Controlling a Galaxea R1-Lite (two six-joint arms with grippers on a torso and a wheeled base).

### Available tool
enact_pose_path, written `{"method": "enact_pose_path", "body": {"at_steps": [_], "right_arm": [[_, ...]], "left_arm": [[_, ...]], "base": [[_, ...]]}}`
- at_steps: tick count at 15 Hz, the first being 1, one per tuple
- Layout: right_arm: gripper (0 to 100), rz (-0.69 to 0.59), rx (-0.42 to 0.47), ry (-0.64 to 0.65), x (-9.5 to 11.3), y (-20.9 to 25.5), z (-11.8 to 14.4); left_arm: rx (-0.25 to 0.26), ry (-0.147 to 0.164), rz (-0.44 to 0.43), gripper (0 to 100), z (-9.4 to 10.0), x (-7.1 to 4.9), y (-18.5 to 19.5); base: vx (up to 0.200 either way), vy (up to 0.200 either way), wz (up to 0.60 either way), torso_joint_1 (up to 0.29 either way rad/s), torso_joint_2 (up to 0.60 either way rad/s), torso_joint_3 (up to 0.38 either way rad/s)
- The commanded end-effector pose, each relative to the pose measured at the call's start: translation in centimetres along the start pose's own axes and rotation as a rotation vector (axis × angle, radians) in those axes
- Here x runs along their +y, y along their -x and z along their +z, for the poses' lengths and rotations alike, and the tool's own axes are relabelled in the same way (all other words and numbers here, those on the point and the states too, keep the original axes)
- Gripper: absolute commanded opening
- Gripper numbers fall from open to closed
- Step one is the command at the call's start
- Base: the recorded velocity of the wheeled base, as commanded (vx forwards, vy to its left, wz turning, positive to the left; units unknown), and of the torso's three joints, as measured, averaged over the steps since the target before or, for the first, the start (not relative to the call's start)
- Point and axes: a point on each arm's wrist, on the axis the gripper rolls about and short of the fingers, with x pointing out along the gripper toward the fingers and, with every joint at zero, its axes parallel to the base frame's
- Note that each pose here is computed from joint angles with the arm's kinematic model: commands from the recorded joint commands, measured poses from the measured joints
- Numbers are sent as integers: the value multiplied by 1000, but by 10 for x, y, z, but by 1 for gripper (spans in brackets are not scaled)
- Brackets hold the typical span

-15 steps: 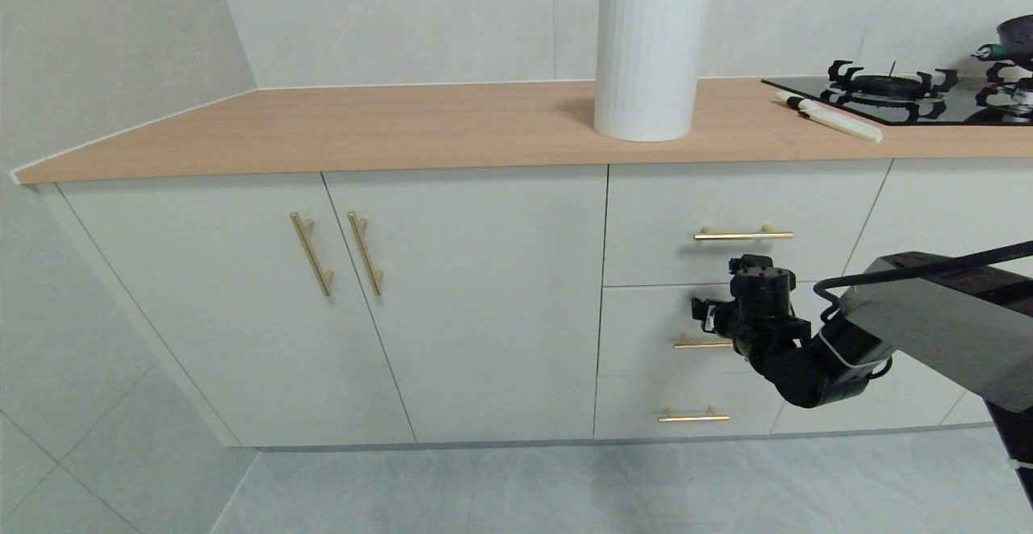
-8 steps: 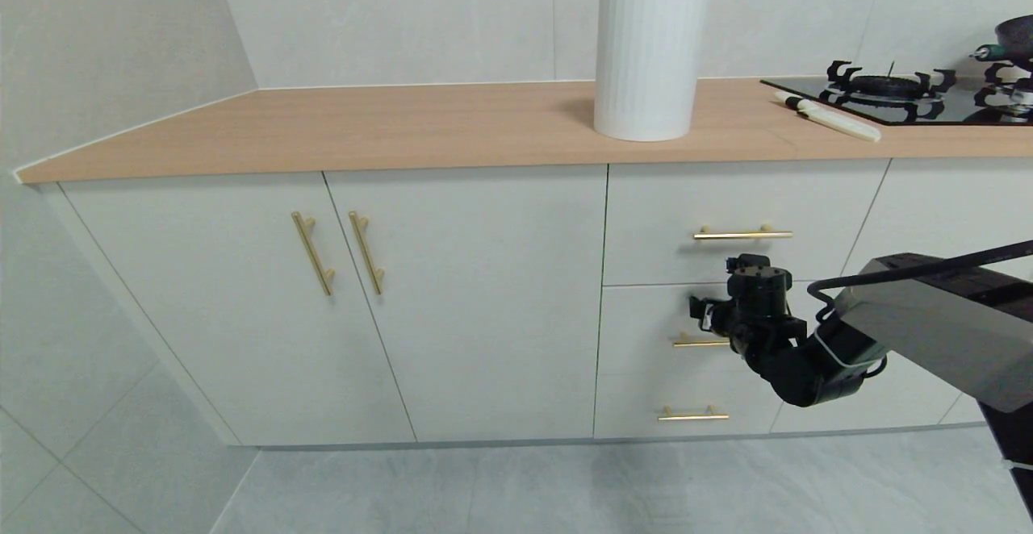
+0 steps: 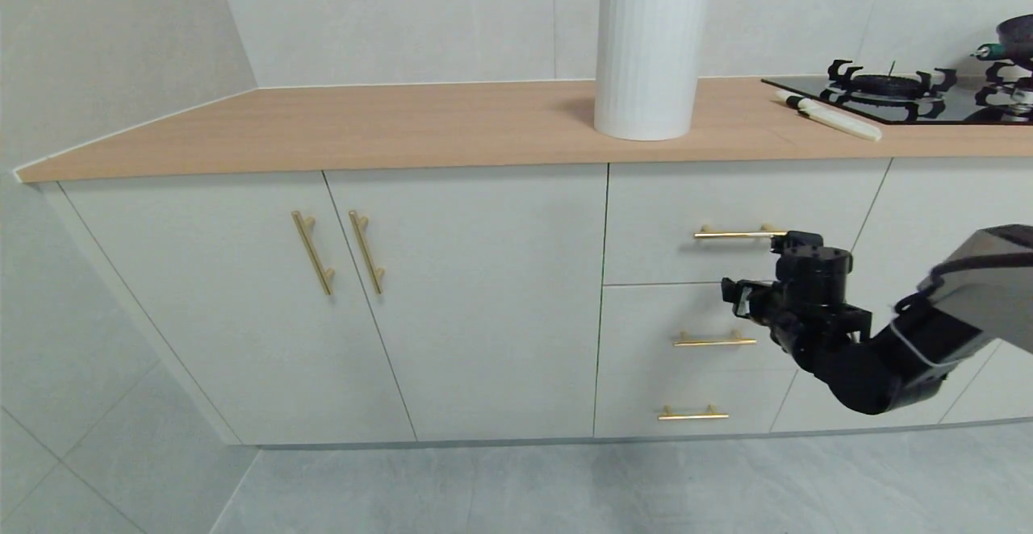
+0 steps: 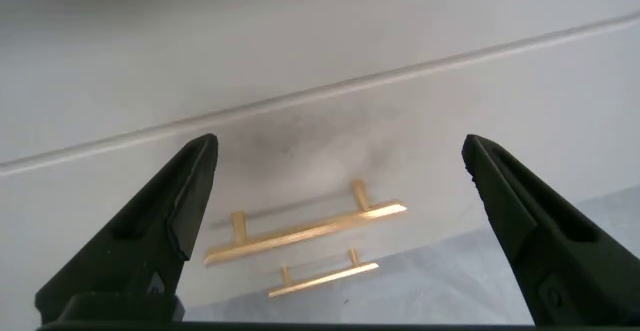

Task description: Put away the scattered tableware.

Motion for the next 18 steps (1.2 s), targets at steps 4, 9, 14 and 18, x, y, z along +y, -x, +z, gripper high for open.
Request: {"method": "enact_pose_path", "body": {"at_steps": [4, 9, 14, 18], "right_arm": [[100, -22, -213, 40, -80, 192, 66], [100, -223, -408, 132, -138, 300, 71], [100, -361, -428, 121, -176, 370, 31], [100, -390, -402, 136, -189, 398, -11]], "left_arm": [[0, 0, 1, 100, 0, 0, 0], [0, 0, 1, 100, 0, 0, 0], [0, 0, 1, 100, 0, 0, 0], [0, 0, 1, 100, 0, 0, 0]], "base": [[0, 0, 0, 0, 0, 0], [0, 0, 0, 0, 0, 0], [0, 0, 0, 0, 0, 0], [0, 0, 0, 0, 0, 0]]}}
